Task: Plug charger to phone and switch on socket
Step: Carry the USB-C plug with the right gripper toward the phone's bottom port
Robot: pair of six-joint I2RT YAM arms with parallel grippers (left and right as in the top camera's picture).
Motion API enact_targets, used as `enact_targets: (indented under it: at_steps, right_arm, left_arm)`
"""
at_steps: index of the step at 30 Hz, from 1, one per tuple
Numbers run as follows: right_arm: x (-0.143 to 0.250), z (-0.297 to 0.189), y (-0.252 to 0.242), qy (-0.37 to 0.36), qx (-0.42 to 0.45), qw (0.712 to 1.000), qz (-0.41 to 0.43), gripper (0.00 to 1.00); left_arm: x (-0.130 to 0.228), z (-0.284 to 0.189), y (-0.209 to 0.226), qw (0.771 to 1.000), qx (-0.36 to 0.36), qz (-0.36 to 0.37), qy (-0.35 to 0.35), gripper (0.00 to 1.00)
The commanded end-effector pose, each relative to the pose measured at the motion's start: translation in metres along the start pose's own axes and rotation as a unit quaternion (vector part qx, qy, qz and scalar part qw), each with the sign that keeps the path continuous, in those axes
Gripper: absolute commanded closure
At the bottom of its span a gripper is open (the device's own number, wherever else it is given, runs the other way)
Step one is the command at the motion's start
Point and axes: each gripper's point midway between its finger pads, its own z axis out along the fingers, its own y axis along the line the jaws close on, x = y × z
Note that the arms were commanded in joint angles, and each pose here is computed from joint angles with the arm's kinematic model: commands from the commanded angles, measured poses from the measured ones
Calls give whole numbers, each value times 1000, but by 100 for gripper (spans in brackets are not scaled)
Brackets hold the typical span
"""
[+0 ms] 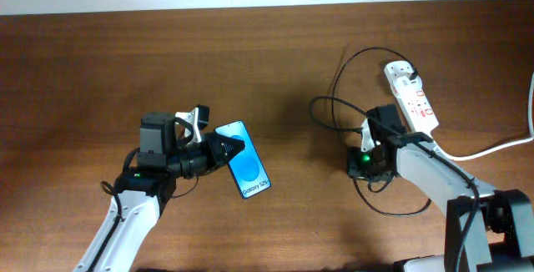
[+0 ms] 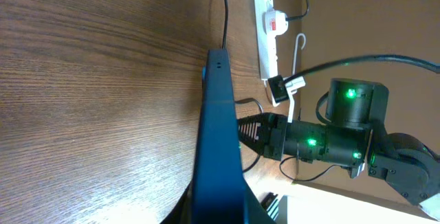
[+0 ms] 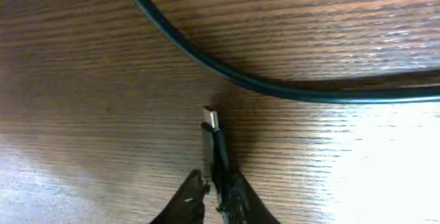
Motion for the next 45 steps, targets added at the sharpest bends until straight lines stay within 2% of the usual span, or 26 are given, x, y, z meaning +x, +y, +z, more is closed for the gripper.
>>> enact_targets:
  at_steps: [1, 3, 6, 8, 10, 11, 14, 16, 19, 22, 24, 27, 31, 33, 36, 39, 42, 45]
  right_arm:
    - [38, 28, -11, 65, 6, 998, 7, 96]
    - [35, 28, -2, 60, -19, 998, 6, 96]
    - [33, 25, 20, 62, -81, 995, -9, 96]
    - [36, 14, 48, 73, -164, 982, -57, 96]
    - [44, -12, 83, 76, -273, 953, -108, 96]
    - [46, -20, 89, 75, -295, 945, -117, 96]
    - [58, -63, 120, 58, -405, 897, -167, 96]
    - [66, -97, 137, 41, -478, 856, -194, 96]
    - [75, -135, 151, 15, -550, 806, -220, 96]
    - [77, -147, 155, 10, -574, 789, -220, 96]
    - [78, -159, 159, 2, -604, 765, -223, 96]
    - [76, -161, 160, -6, -608, 759, -230, 96]
    - [84, -157, 167, 7, -602, 758, -249, 96]
    - [83, -144, 175, 39, -566, 787, -241, 96]
    - [92, -144, 194, 56, -556, 782, -275, 96]
    - [103, -144, 197, 77, -557, 780, -275, 96]
    - [104, -163, 203, 81, -593, 752, -275, 96]
    - [99, -170, 207, 72, -597, 746, -285, 96]
  left_arm:
    - [-2, -2, -6, 1000, 12, 1, 1, 92]
    - [-2, -2, -6, 1000, 13, 2, 2, 100]
    - [-1, -2, -7, 1000, 15, 2, 3, 100]
    - [-1, -3, -17, 999, 40, 26, 8, 100]
    - [-4, -6, -44, 991, 100, 87, 10, 100]
    - [-6, -8, -51, 988, 114, 103, 6, 100]
    - [-7, -15, -77, 972, 171, 162, 6, 100]
    - [-8, -17, -82, 968, 182, 173, 4, 100]
    - [-16, -22, -95, 969, 199, 144, -7, 100]
    - [-32, -30, -113, 972, 223, 72, -27, 100]
    - [-41, -30, -112, 975, 217, 29, -42, 100]
    - [-46, -29, -110, 976, 212, -12, -50, 100]
    - [-47, -28, -110, 976, 211, -13, -52, 100]
    - [-47, -27, -106, 977, 206, -23, -50, 100]
    - [-44, -23, -97, 980, 190, -45, -42, 100]
    - [-39, -23, -97, 980, 196, -7, -30, 100]
    - [-33, -23, -95, 979, 203, 20, -11, 100]
    - [-33, -19, -90, 980, 200, 14, -4, 100]
